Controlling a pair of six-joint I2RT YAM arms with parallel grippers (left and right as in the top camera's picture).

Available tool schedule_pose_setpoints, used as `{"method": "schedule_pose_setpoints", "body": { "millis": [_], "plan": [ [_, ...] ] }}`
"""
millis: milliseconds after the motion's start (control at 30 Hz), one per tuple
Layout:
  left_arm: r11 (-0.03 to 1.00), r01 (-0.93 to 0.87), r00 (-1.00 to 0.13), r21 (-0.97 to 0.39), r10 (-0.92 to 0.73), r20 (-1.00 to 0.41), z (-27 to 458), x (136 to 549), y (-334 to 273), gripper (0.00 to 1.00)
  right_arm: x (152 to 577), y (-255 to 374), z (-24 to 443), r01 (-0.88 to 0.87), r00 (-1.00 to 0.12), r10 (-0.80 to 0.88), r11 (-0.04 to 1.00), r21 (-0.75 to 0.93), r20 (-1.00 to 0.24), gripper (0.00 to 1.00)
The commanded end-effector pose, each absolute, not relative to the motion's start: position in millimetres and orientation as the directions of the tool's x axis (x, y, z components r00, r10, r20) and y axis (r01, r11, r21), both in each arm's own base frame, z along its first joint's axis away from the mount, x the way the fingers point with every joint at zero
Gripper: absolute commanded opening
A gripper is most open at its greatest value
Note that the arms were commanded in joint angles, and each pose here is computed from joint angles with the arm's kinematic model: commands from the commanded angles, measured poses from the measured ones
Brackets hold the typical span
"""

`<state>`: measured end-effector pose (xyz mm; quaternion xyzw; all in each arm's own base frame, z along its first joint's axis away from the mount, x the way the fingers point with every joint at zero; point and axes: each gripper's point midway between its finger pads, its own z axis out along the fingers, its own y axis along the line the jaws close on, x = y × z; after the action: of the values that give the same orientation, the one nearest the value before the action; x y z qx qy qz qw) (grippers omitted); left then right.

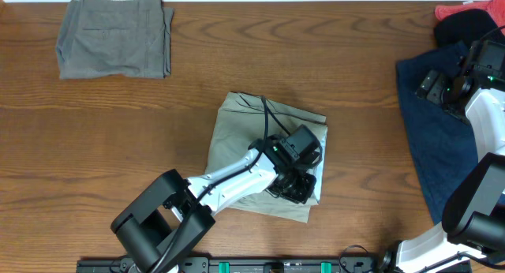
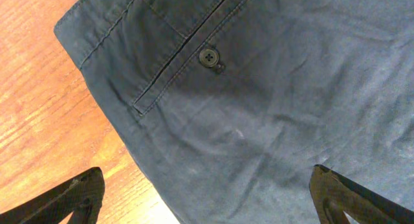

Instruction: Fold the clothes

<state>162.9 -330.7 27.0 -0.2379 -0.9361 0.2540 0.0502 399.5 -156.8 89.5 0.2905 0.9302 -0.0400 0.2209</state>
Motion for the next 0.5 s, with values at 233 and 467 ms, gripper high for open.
{"method": "schedule_pose_setpoints", "body": {
  "millis": [233,467],
  "plan": [
    [0.746,0.395,-0.870,-0.535,0.491,0.041,23.1,135.0,-340.3,0.06,401.8,-159.3,102.5,0.552,-0.724,0.510,0.832,0.052,-0.464,0.99],
    [0.577,0.496,-0.817,-0.649,0.563,-0.123,86.0,136.1,-362.8,0.06,401.7,-159.2,102.5,0.552,-0.725,0.510,0.832,0.052,-0.464,0.99]
  ]
}}
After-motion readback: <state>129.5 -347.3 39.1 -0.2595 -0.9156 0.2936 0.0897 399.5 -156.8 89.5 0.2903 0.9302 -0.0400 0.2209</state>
